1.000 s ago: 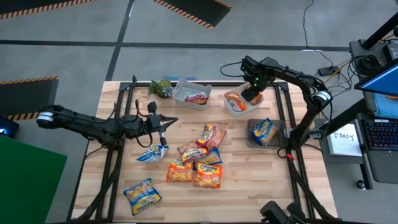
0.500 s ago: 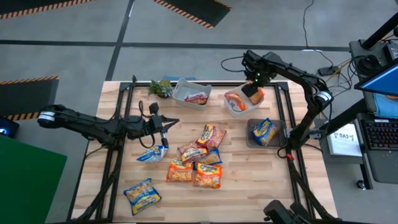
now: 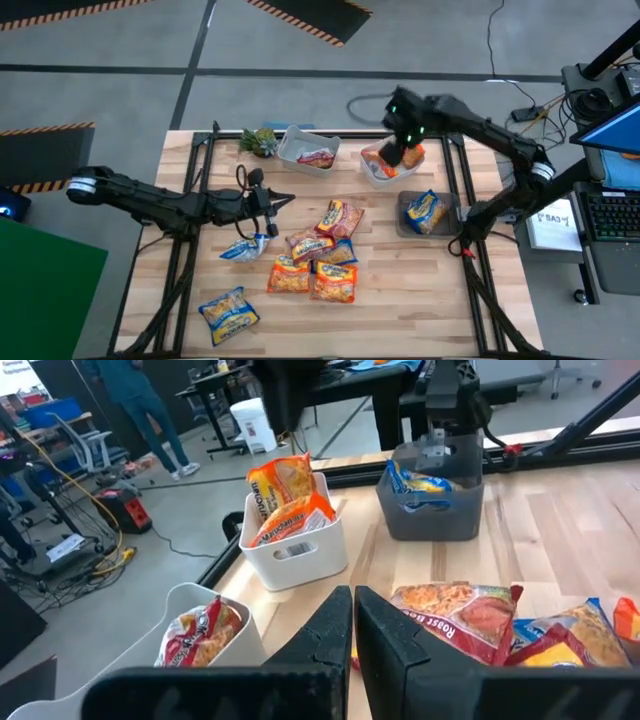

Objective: Sort Maruchan noodles
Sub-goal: Put the red noodle pack into the gray bin

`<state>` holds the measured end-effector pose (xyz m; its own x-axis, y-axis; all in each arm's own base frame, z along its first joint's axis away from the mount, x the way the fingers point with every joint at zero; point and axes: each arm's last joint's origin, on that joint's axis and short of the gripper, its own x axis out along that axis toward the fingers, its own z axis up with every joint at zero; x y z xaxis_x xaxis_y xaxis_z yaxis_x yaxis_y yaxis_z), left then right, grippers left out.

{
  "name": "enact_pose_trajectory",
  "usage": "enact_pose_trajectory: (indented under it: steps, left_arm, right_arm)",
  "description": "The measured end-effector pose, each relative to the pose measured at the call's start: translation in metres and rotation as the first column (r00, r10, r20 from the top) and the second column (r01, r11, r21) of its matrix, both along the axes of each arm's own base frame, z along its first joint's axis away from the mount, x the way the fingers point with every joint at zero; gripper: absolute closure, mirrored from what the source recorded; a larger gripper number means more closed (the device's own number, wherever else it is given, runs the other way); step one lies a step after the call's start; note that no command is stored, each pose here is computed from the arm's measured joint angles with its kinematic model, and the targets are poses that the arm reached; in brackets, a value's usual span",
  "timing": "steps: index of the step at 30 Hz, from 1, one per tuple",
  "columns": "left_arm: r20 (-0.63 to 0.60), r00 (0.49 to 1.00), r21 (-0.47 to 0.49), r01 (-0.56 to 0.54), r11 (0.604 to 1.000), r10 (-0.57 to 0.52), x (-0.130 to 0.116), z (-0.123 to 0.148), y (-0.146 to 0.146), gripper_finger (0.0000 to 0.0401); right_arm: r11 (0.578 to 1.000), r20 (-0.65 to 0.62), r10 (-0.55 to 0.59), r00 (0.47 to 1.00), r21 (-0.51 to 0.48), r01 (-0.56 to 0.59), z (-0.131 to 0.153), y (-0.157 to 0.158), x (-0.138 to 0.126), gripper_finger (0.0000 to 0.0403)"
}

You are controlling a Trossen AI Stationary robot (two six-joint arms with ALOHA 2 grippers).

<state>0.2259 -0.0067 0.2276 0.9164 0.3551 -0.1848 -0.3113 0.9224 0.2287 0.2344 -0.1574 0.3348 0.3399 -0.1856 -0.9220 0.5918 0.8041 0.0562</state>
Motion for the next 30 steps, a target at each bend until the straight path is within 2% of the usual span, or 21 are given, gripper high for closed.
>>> enact_pose_trajectory:
  steps: [3,5,8,12,14,16,20,24,30]
  left_arm:
    - [-0.006,1.000,-0.007,-0.001,1.000,0.001,0.002,-0.001,0.000,0.0401]
    - [-0.008,1.000,-0.013,-0.002,1.000,0.001,0.003,-0.002,0.000,0.0401]
    - [-0.009,1.000,-0.021,-0.003,1.000,0.003,0.004,-0.003,0.000,0.0401]
    - [-0.007,1.000,-0.031,-0.004,1.000,0.004,0.004,-0.003,0.000,0.0401]
    - [-0.007,1.000,-0.031,-0.004,1.000,0.004,0.004,-0.003,0.000,0.0401]
    - [-0.007,1.000,-0.031,-0.004,1.000,0.003,0.004,-0.003,0.000,0.0401]
    - [-0.007,1.000,-0.031,-0.003,1.000,0.003,0.004,-0.003,-0.001,0.0401]
    - [-0.005,1.000,-0.032,-0.003,0.999,0.003,0.004,-0.003,-0.001,0.0401]
    - [-0.004,1.000,-0.033,0.000,0.999,0.000,0.005,-0.003,-0.001,0.0401]
  right_arm:
    - [0.985,0.045,0.169,0.985,-0.042,-0.167,-0.005,0.038,0.016,0.0181]
    - [0.958,0.084,0.281,0.956,-0.080,-0.275,-0.011,0.063,0.026,0.0181]
    - [0.894,0.128,0.444,0.887,-0.138,-0.427,-0.029,0.100,0.038,0.0181]
    - [0.814,0.183,0.577,0.796,-0.206,-0.543,-0.059,0.140,0.047,0.0181]
    - [0.792,0.205,0.608,0.767,-0.231,-0.565,-0.077,0.153,0.050,0.0181]
    - [0.783,0.197,0.617,0.762,-0.253,-0.569,-0.097,0.164,0.052,0.0181]
    - [0.764,0.069,0.617,0.784,-0.291,-0.576,-0.133,0.177,0.049,0.0181]
    - [0.752,-0.032,0.596,0.803,-0.330,-0.571,-0.156,0.182,0.050,0.0181]
    - [0.734,-0.054,0.594,0.803,-0.373,-0.568,-0.181,0.182,0.066,0.0181]
